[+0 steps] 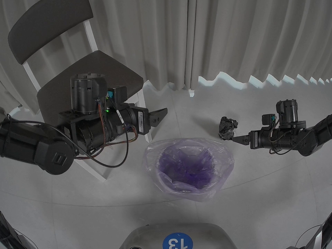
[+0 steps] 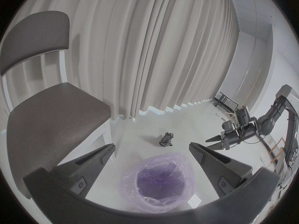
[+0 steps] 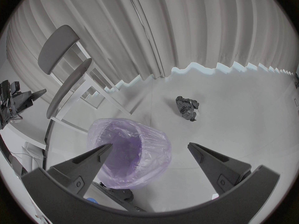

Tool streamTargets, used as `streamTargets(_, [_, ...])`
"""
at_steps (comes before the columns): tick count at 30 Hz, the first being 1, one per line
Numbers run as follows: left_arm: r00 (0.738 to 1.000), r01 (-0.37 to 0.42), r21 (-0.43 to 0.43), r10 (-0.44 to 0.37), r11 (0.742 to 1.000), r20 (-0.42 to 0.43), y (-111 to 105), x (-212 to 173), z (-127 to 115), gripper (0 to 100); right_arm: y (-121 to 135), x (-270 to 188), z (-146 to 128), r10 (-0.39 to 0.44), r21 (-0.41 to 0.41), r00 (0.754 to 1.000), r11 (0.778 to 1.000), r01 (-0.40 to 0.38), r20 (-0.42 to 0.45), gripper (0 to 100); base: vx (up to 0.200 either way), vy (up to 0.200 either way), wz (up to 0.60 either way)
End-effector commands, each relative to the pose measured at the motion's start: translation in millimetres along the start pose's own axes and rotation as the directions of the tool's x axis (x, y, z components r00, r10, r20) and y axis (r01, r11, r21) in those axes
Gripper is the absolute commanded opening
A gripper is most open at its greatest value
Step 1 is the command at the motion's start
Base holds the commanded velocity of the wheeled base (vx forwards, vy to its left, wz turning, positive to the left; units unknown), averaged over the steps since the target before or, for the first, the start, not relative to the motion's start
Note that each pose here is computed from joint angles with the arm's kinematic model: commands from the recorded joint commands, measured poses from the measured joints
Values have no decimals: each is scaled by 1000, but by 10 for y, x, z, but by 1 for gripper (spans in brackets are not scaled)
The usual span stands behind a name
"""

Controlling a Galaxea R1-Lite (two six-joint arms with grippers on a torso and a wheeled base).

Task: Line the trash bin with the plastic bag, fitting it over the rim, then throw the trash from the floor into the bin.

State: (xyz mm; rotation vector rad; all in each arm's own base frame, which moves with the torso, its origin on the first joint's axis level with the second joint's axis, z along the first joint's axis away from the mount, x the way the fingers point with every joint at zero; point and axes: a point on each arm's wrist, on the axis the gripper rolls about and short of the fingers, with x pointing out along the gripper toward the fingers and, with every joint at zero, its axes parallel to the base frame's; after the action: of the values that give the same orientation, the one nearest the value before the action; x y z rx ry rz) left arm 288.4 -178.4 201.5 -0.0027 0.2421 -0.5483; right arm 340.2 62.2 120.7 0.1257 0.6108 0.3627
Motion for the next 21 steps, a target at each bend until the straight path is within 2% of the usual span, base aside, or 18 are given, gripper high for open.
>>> streamTargets(1, [999,1,4,-1,1000,-46,-5,22,-96,100,-6,22,30,4,-2,1000,1000,-4,9,100,0,0,0])
streamTargets(6, [988,15,36,-9,999,-155,-48,45,-222,100,-14,42,54,4,-1,1000,1000,-4,15,100,0,0,0])
streamTargets(7, [977,23,63,-9,998,-212,-64,74,-291,100,-17,51,43,3,0,1000,1000,-3,11,100,0,0,0])
streamTargets(11, [960,41,139,0,989,-282,-72,274,-433,100,-36,58,-7,-6,7,1000,1000,6,-6,100,0,0,0])
streamTargets(15, [963,59,130,-22,990,-270,-137,518,-454,100,-69,31,-29,-10,13,1000,1000,10,-2,100,0,0,0])
streamTargets(21, [988,69,78,-58,995,-143,-219,550,-483,100,-96,15,-22,-8,16,1000,1000,8,14,100,0,0,0])
